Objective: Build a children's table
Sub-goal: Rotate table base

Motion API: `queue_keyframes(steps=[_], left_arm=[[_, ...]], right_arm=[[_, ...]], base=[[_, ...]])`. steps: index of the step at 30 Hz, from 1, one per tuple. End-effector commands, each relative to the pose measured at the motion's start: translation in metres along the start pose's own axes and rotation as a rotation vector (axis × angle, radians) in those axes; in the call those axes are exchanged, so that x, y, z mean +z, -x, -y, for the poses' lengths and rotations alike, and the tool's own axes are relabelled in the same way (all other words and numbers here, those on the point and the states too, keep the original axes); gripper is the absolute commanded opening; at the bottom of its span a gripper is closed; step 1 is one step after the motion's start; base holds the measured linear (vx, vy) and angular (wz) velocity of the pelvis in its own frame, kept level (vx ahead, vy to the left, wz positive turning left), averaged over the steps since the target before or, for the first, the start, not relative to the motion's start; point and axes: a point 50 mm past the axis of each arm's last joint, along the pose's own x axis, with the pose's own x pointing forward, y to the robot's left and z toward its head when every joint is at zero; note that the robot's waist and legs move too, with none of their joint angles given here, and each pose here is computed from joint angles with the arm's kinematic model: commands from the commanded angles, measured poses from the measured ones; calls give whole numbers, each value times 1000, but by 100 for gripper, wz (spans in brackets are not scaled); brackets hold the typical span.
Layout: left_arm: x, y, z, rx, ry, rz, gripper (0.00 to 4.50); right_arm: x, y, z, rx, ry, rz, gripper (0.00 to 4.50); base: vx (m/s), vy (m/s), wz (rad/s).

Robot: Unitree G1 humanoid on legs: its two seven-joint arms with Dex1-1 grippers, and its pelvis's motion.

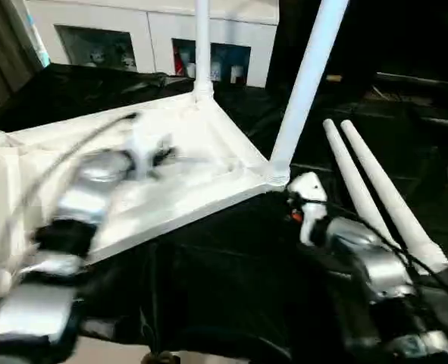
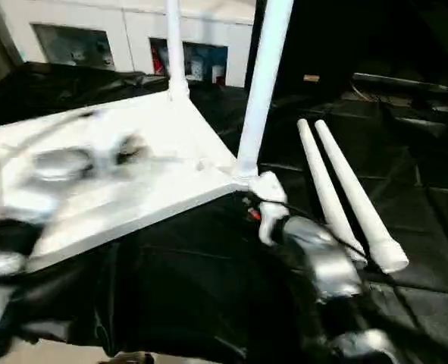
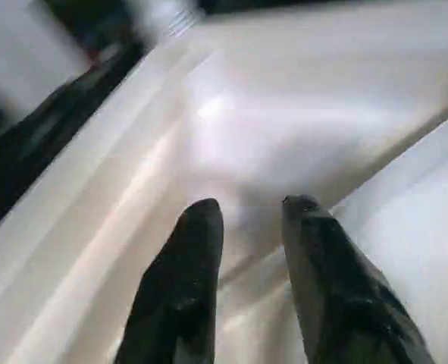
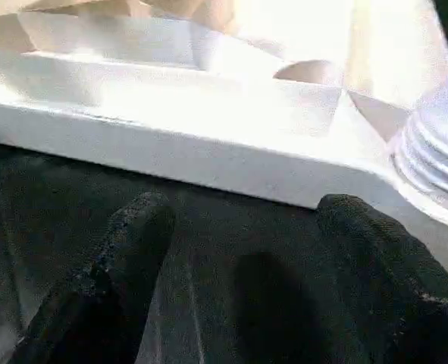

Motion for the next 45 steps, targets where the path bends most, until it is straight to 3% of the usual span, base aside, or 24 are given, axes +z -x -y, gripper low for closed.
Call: queue_keyframes(steps=[1, 5, 6, 14, 17, 19, 23, 29, 30, 34, 40, 41, 45], left_arm=[[-9, 17, -21, 86, -61, -88, 175], [-21, 38, -43, 172, -135, -197, 217], [-31, 51, -54, 205, -212, -289, 219], [-44, 58, -58, 176, -254, -381, 287], [-51, 55, -42, 52, -212, -395, 299], [-59, 55, -29, -58, -204, -431, 331], [-63, 56, -22, -143, -214, -462, 354], [-50, 57, -3, -354, -173, -389, 403], [-46, 61, 6, -469, -194, -359, 413], [-40, 67, 24, -645, -198, -318, 440], [-21, 62, 50, -831, -169, -199, 440], [-12, 57, 64, -905, -159, -153, 440], [-7, 54, 73, -953, -161, -128, 440]], right_arm=[[-3, -5, 6, -59, 15, -47, 344], [-3, -12, 10, -117, 1, -56, 344], [0, -17, 15, -158, 2, -59, 344], [5, -23, 19, -184, 8, -53, 344], [5, -27, 19, -189, 10, -51, 344], [6, -31, 19, -200, 13, -47, 344], [9, -36, 20, -218, 20, -38, 344], [16, -44, 22, -234, 14, -27, 344], [17, -47, 20, -224, 14, -30, 344], [17, -53, 15, -202, 20, -34, 344], [19, -59, 10, -178, 38, -38, 344], [19, -59, 10, -171, 43, -37, 344], [19, -59, 10, -167, 46, -37, 344]], base=[[0, 0, 0], [0, 0, 0], [0, 0, 0], [0, 0, 0], [0, 0, 0], [0, 0, 0], [0, 0, 0], [0, 0, 0], [0, 0, 0], [0, 0, 0], [0, 0, 0], [0, 0, 0], [0, 0, 0]])
